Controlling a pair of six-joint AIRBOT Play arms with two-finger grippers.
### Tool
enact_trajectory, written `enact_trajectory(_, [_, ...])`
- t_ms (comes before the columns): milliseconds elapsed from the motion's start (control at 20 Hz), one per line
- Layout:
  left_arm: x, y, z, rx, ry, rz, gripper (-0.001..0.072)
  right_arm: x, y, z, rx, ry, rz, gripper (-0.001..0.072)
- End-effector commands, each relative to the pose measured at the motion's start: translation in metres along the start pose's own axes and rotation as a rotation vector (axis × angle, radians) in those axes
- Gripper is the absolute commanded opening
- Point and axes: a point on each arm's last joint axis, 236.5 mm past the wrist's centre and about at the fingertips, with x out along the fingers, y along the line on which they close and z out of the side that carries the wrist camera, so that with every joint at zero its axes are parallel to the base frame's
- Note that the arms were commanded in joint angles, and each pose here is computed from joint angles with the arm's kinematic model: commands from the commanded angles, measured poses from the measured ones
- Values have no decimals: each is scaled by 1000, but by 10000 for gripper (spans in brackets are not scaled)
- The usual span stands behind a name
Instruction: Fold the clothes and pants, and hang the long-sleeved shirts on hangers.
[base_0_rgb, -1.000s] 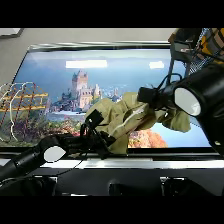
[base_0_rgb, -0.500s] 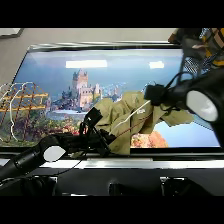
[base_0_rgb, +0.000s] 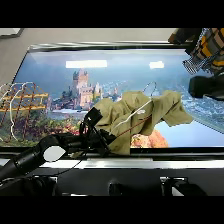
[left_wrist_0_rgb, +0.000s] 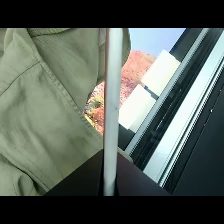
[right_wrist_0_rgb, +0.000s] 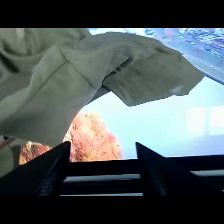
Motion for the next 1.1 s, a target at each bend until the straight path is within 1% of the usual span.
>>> enact_trajectory(0, [0,0,-1,0,2,0,21,10,26,-3,-585,-5,240,620])
enact_trajectory(50, [0,0,-1,0,2,0,21,13,38,-4,-728,-17,301,619])
enact_trajectory(100, [0,0,-1,0,2,0,22,17,55,-6,-838,-34,390,568])
enact_trajectory(150, [0,0,-1,0,2,0,21,22,64,-4,-903,-50,442,475])
enact_trajectory(250, [0,0,-1,0,2,0,22,39,70,0,-973,-53,493,500])
enact_trajectory(300, [0,0,-1,0,2,0,22,45,72,1,-971,-43,514,509])
enact_trajectory(450, [0,0,-1,0,2,0,22,59,76,2,-961,-21,554,512])
enact_trajectory(700, [0,0,-1,0,2,0,22,78,81,2,-1012,-12,617,511])
enact_trajectory(1050, [0,0,-1,1,2,0,22,105,90,0,-1006,27,715,510])
